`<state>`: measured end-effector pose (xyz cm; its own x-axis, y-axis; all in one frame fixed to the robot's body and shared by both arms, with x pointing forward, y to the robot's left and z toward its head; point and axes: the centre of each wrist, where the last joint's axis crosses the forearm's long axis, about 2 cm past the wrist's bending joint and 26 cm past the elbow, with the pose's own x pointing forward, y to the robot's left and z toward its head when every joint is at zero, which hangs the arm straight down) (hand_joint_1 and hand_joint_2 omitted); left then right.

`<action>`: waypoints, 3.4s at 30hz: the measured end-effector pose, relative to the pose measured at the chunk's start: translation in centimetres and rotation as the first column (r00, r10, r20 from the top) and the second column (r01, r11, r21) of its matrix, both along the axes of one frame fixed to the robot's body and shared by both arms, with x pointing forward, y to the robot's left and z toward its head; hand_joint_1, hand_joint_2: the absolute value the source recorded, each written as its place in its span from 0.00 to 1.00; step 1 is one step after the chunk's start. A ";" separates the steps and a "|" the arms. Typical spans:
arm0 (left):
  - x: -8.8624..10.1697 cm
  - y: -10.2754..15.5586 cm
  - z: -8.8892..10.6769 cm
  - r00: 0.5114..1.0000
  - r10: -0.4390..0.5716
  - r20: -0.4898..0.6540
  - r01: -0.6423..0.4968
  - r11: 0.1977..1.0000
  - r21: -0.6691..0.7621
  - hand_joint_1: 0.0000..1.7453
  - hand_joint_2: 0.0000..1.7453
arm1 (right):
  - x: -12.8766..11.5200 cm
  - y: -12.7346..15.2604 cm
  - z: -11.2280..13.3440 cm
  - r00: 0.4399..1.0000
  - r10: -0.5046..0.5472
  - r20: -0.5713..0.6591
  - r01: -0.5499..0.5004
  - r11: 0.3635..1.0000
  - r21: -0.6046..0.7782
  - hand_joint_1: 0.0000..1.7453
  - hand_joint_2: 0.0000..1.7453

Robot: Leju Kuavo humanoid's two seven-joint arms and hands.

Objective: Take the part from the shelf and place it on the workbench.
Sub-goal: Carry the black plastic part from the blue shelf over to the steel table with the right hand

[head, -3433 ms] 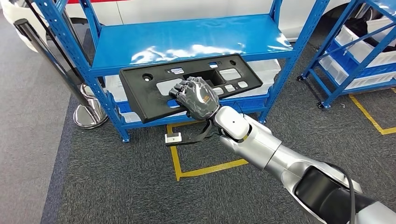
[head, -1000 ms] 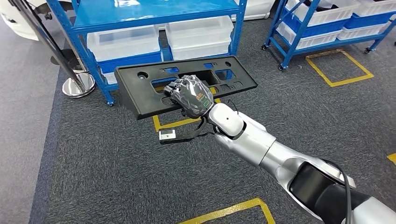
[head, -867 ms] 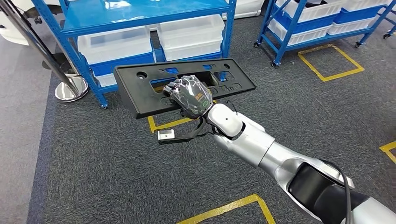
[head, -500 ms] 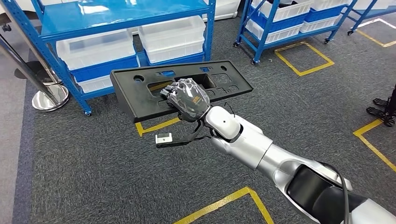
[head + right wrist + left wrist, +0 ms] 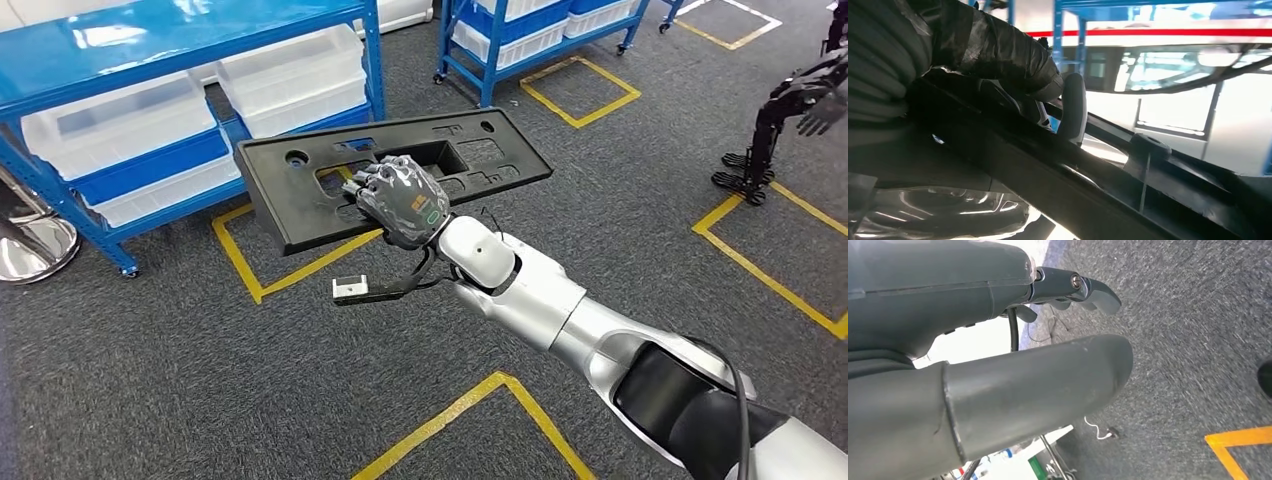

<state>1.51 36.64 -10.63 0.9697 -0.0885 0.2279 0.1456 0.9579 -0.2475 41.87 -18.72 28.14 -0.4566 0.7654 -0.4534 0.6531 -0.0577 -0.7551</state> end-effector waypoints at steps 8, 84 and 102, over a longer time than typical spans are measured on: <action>-0.2 -0.1 0.0 1.000 0.003 -0.002 -0.003 1.000 0.001 0.00 0.00 | 0.3 0.0 0.1 1.000 -0.004 0.012 0.005 0.999 -0.033 1.00 1.00; 0.5 -1.8 -0.2 1.000 0.010 0.008 -0.010 1.000 -0.025 0.00 0.00 | 4.3 -8.9 1.9 0.947 -0.300 0.119 0.321 0.909 -0.265 1.00 1.00; -0.4 -2.3 -0.3 1.000 0.023 -0.010 -0.023 0.999 -0.028 0.00 0.00 | 4.2 -10.0 -0.2 0.941 -0.325 0.093 0.338 0.897 -0.285 1.00 1.00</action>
<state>1.07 34.37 -10.92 0.9736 -0.0597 0.2204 0.1210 0.9535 -0.2759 46.03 -28.69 27.98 -0.1748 0.6992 -0.6932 0.5884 -0.4903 -0.6429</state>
